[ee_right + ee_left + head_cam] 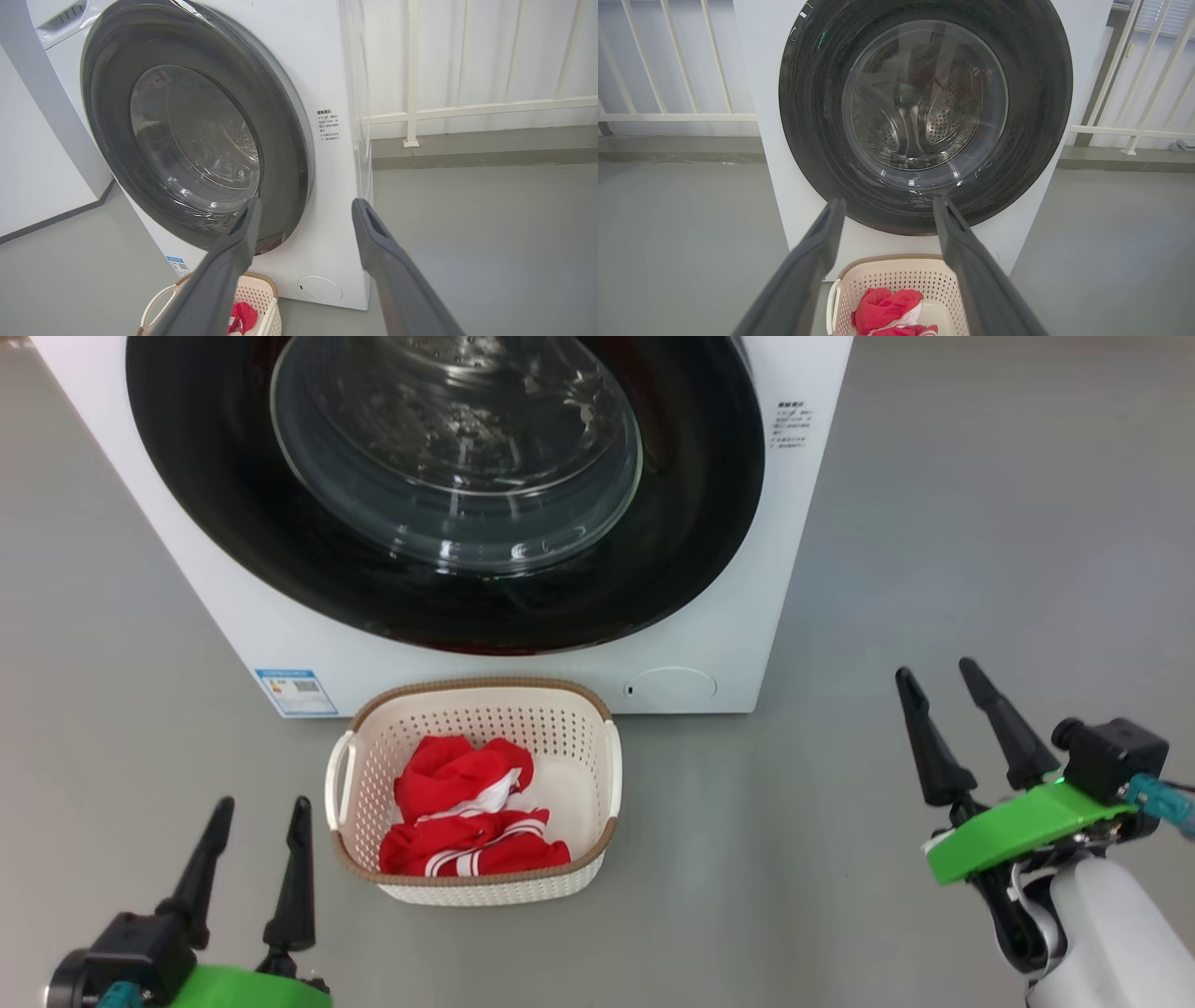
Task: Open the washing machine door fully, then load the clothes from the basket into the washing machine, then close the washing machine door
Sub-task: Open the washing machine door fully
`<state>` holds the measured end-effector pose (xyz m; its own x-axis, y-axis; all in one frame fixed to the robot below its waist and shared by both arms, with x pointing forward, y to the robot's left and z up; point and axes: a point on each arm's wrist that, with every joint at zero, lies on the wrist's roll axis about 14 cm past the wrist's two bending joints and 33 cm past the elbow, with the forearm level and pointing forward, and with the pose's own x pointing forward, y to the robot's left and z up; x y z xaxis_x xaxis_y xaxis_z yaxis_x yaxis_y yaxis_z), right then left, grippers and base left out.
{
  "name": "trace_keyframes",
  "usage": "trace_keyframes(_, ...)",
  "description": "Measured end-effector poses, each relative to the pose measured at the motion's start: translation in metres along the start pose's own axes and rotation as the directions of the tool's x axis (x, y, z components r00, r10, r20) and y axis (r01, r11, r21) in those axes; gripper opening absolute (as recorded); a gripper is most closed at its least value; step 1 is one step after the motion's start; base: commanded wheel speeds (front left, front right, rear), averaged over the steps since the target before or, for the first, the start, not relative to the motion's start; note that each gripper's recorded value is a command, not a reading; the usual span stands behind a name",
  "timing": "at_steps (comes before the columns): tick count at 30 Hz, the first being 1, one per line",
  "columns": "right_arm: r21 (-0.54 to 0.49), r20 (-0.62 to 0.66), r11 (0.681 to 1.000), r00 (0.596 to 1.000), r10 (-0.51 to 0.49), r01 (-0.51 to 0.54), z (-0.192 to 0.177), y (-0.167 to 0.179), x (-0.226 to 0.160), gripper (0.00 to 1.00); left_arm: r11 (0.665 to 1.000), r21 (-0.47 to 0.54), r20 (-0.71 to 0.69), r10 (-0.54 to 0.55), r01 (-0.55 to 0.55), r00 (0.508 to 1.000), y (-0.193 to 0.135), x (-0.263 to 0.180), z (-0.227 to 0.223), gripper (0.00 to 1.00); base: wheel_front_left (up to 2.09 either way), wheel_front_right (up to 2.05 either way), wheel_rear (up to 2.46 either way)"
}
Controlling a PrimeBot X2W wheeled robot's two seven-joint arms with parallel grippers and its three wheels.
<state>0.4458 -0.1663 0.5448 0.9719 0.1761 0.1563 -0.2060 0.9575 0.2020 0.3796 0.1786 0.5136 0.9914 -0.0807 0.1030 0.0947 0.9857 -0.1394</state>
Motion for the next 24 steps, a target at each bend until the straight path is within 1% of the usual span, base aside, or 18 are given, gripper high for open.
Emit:
trace_keyframes(6,0.044,0.021,0.999,1.000,-0.009,0.008,0.004,-0.006,0.021,1.00,1.000,0.001,0.008,0.018,-0.018,1.000,0.006,0.008,0.001,1.00,0.00,0.00,0.00)
trace_keyframes(12,0.048,0.019,0.999,1.000,-0.018,0.017,0.003,-0.016,0.040,1.00,0.999,-0.002,-0.007,0.039,-0.039,0.999,0.012,0.011,-0.005,1.00,0.00,0.00,0.00)
trace_keyframes(18,0.079,0.029,0.997,0.999,-0.018,0.016,0.003,-0.020,0.064,1.00,0.998,-0.004,-0.013,0.057,-0.057,0.998,0.018,0.018,-0.009,1.00,0.00,0.00,0.00)
trace_keyframes(19,0.083,0.033,0.996,0.999,-0.015,0.012,0.004,-0.020,0.068,0.87,0.998,-0.003,-0.015,0.060,-0.060,0.998,0.019,0.020,-0.010,1.00,0.00,0.00,0.00)
trace_keyframes(20,0.093,0.037,0.996,0.999,-0.014,0.011,0.004,-0.020,0.072,0.77,0.998,-0.003,-0.018,0.063,-0.064,0.998,0.020,0.020,-0.011,1.00,0.00,0.00,0.00)
trace_keyframes(22,0.120,0.042,0.993,0.999,-0.016,0.011,0.004,-0.022,0.080,0.46,0.997,-0.005,-0.028,0.074,-0.074,0.997,0.023,0.021,-0.015,1.00,0.00,0.00,0.00)
trace_keyframes(23,0.136,0.046,0.991,0.999,-0.018,0.012,0.005,-0.023,0.084,0.35,0.997,-0.007,-0.032,0.078,-0.079,0.996,0.024,0.022,-0.017,1.00,0.00,0.00,0.00)
trace_keyframes(24,0.144,0.047,0.990,0.999,-0.016,0.009,0.005,-0.023,0.088,0.21,0.997,-0.007,-0.034,0.081,-0.081,0.996,0.025,0.023,-0.018,1.00,0.00,0.00,0.00)
